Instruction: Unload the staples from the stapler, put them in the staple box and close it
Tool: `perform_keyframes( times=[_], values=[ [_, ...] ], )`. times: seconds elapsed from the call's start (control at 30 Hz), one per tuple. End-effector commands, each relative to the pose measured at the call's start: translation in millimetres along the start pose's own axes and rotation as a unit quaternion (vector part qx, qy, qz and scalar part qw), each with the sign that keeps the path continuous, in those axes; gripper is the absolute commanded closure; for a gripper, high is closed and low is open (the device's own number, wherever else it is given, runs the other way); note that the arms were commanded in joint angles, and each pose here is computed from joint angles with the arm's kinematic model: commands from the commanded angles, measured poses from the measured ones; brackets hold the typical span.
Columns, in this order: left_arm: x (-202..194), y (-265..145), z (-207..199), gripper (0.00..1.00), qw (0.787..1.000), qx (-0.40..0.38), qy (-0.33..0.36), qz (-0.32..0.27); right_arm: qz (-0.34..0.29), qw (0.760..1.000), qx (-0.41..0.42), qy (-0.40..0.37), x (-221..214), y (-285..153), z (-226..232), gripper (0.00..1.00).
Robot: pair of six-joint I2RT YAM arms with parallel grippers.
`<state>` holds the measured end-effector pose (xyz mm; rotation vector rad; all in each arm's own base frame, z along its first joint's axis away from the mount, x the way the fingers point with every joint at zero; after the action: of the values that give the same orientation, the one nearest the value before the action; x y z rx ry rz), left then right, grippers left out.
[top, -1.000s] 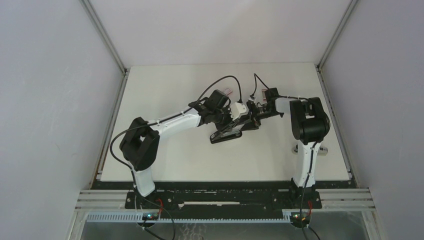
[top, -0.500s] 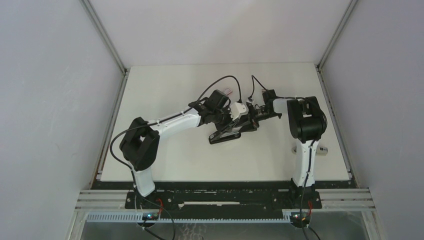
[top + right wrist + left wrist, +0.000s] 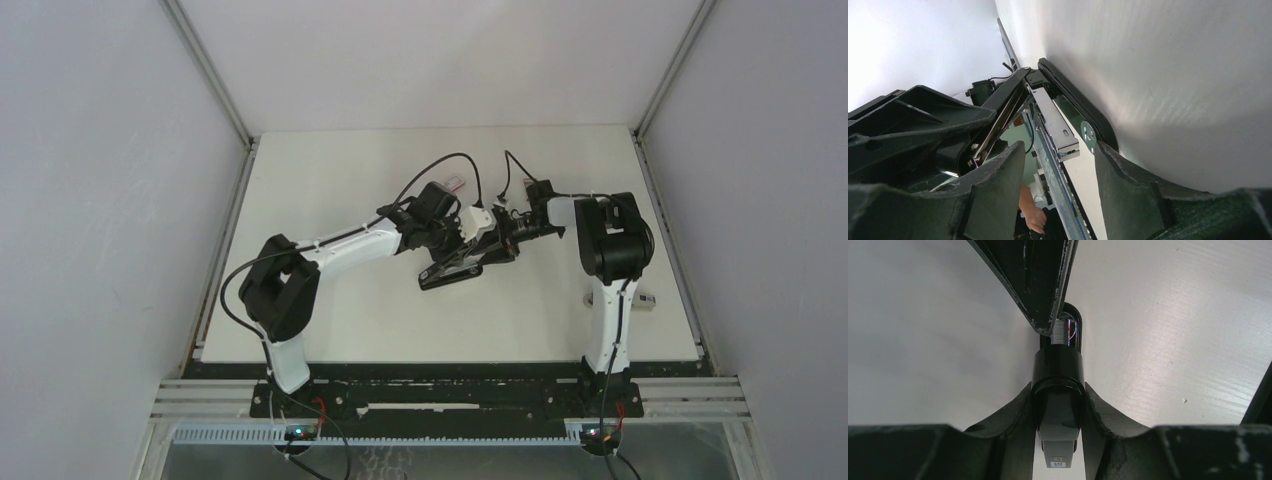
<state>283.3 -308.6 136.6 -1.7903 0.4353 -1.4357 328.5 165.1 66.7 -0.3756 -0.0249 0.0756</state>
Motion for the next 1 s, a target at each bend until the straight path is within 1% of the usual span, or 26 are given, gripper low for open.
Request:
perform_keyframes(
  times=[0.0,0.23,0.47,0.53,0.67,0.73,0.87,0.97],
  values=[
    [29.9,-21.2,1.3,0.96,0.997,0.02,0.018,-0.068,-0.013,0.999,0.011,-0.048,7.1,-10.1,21.4,0.46],
    [30.5,-23.7,2.5,0.96,0.997,0.029,0.019,-0.071,0.011,0.998,0.01,-0.056,-2.5,0.4,24.5,0.46],
    [30.6,-22.7,2.0,0.96,0.997,0.026,0.018,-0.072,0.018,0.998,0.027,-0.046,-2.7,5.6,23.2,0.46],
    [29.4,-21.6,1.6,0.96,0.997,0.024,0.018,-0.07,0.014,0.998,0.027,-0.05,-0.8,5.5,25.0,0.47],
    [29.5,-21.9,1.5,0.96,0.997,0.023,0.018,-0.071,-0.012,0.997,-0.011,-0.08,6.1,-4.2,30.7,0.47],
    [30.0,-22.0,1.4,0.96,0.997,0.023,0.018,-0.071,-0.022,0.996,-0.012,-0.087,8.5,-9.8,34.4,0.47],
    [30.0,-20.9,0.6,0.96,0.997,0.018,0.016,-0.071,-0.019,0.996,-0.005,-0.084,7.4,-9.9,34.7,0.47],
    [30.0,-20.9,0.4,0.96,0.997,0.017,0.016,-0.07,-0.004,0.997,0.005,-0.076,3.9,-1.1,31.8,0.47]
  ],
)
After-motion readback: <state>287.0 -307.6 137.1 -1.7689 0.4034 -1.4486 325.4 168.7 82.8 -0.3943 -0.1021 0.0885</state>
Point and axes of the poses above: each gripper's point midway between its finger pads, its own y axis out along the fingers, its own z axis along the line the jaws close on, x = y × z, the point moved 6 cm from there along -y, back along the fingers, and after that the axes turned 3 degrees about -y, right-handed, at the moved point
